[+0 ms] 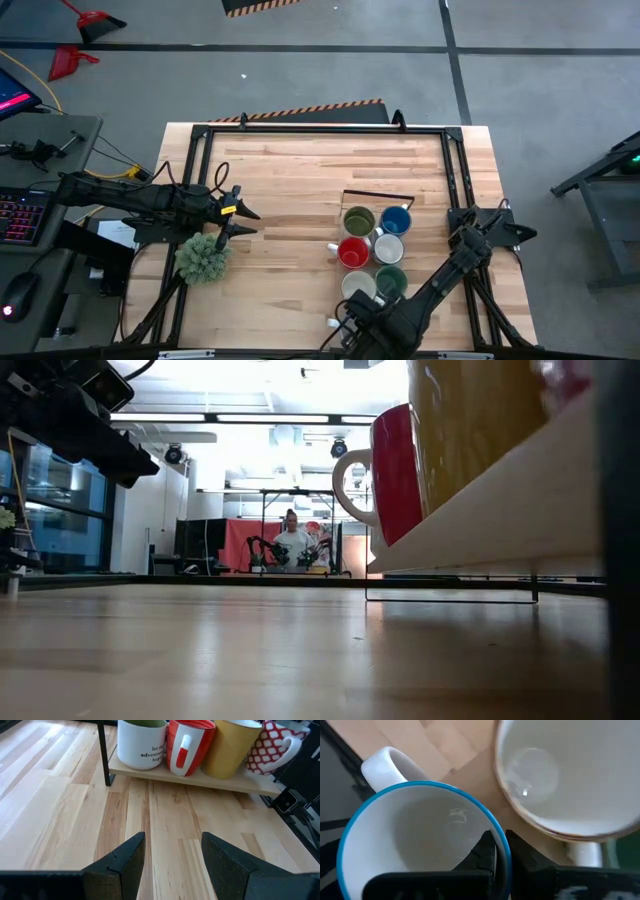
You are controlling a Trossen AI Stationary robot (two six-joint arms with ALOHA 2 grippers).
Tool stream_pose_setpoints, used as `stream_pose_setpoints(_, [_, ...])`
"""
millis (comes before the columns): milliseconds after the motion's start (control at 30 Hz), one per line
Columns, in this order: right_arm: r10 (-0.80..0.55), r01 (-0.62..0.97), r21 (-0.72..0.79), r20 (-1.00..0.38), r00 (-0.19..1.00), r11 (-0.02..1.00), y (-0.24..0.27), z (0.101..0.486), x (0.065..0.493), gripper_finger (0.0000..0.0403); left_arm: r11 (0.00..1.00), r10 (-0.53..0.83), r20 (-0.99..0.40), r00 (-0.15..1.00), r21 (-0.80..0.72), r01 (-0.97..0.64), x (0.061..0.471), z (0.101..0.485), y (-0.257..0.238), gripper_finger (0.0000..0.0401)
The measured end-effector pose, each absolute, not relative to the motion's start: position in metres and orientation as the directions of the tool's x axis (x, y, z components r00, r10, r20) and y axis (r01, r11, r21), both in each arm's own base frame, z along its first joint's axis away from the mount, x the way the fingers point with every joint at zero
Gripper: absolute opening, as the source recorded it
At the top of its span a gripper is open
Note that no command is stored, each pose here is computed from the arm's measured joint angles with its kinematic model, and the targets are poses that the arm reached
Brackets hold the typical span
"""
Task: Place coffee mugs
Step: Put the red and white mug on the shelf
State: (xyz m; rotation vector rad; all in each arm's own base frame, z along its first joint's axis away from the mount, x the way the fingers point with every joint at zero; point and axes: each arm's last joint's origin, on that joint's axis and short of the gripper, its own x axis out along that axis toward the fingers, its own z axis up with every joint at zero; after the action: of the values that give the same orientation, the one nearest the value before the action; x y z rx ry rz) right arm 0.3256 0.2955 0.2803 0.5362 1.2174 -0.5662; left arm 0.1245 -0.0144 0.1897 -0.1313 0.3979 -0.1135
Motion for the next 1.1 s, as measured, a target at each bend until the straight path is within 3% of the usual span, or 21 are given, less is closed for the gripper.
stream_pose_setpoints(867, [-0.129, 0.664, 0.059, -0.965, 0.23, 0.745, 0.301, 0.259, 0.334, 0.0001, 0.984, -0.135, -0.378, 0.916, -0.158, 0.081, 0.124, 0.19, -0.014, 0.0184])
stream_pose_setpoints(1100, [-0.132, 0.665, 0.063, -0.962, 0.239, 0.744, 0.298, 0.259, 0.338, 0.0032, 0.984, -0.135, -0.378, 0.916, -0.158, 0.08, 0.125, 0.19, -0.014, 0.0184])
